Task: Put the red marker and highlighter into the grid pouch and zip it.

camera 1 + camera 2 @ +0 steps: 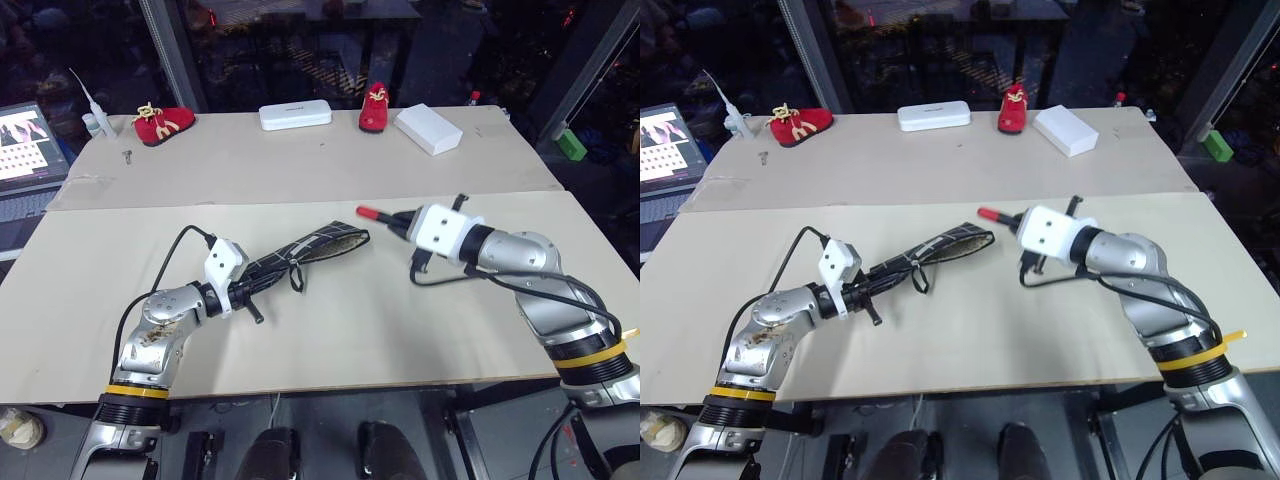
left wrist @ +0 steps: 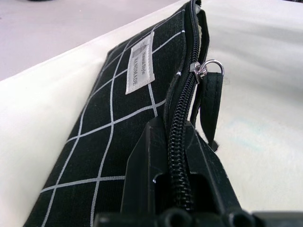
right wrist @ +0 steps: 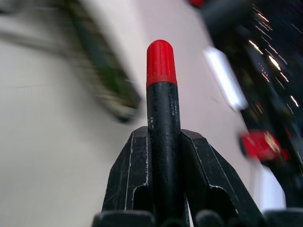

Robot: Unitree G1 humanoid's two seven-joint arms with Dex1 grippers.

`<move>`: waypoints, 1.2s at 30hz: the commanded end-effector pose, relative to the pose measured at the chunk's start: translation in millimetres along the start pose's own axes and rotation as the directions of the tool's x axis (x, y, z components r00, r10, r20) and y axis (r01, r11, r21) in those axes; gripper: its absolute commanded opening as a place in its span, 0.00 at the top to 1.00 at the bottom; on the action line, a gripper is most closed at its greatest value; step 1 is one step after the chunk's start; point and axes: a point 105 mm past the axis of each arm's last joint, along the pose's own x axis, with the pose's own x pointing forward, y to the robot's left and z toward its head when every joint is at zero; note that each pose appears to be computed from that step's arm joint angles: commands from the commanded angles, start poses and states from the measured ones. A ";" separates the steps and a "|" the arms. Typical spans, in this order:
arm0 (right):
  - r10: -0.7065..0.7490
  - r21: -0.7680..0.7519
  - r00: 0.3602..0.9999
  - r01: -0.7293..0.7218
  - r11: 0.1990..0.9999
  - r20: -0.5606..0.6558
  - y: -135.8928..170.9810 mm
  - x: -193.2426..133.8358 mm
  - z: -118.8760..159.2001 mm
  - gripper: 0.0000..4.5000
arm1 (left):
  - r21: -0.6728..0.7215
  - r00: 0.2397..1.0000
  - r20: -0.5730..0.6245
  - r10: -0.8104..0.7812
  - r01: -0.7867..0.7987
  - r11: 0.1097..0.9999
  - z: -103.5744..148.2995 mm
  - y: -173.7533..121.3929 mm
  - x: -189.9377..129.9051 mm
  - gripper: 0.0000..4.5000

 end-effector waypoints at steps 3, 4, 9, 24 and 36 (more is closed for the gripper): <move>0.030 -0.147 0.998 -0.022 0.989 0.053 -1.4 10.4 15.7 0.89 | 0.022 0.999 0.019 -0.027 0.027 0.999 8.1 -3.8 4.3 1.00; 0.034 -0.154 0.998 -0.026 0.988 0.048 -1.1 12.3 14.1 0.89 | 0.023 0.999 0.019 -0.030 0.029 0.999 8.1 -4.6 4.7 1.00; 0.050 -0.254 0.999 -0.048 0.966 0.001 -1.9 20.6 2.5 0.89 | 0.025 0.999 0.018 -0.040 0.039 0.999 8.1 -6.1 5.3 1.00; 0.160 -0.427 0.968 -0.063 0.902 0.195 15.8 87.4 63.1 0.89 | 0.030 0.998 0.015 -0.066 0.066 0.997 9.7 -7.6 9.5 1.00; 0.031 -0.304 0.986 0.021 0.952 0.166 -20.9 76.5 41.0 0.23 | 0.034 0.998 0.015 -0.053 0.052 0.998 11.3 -4.2 7.7 1.00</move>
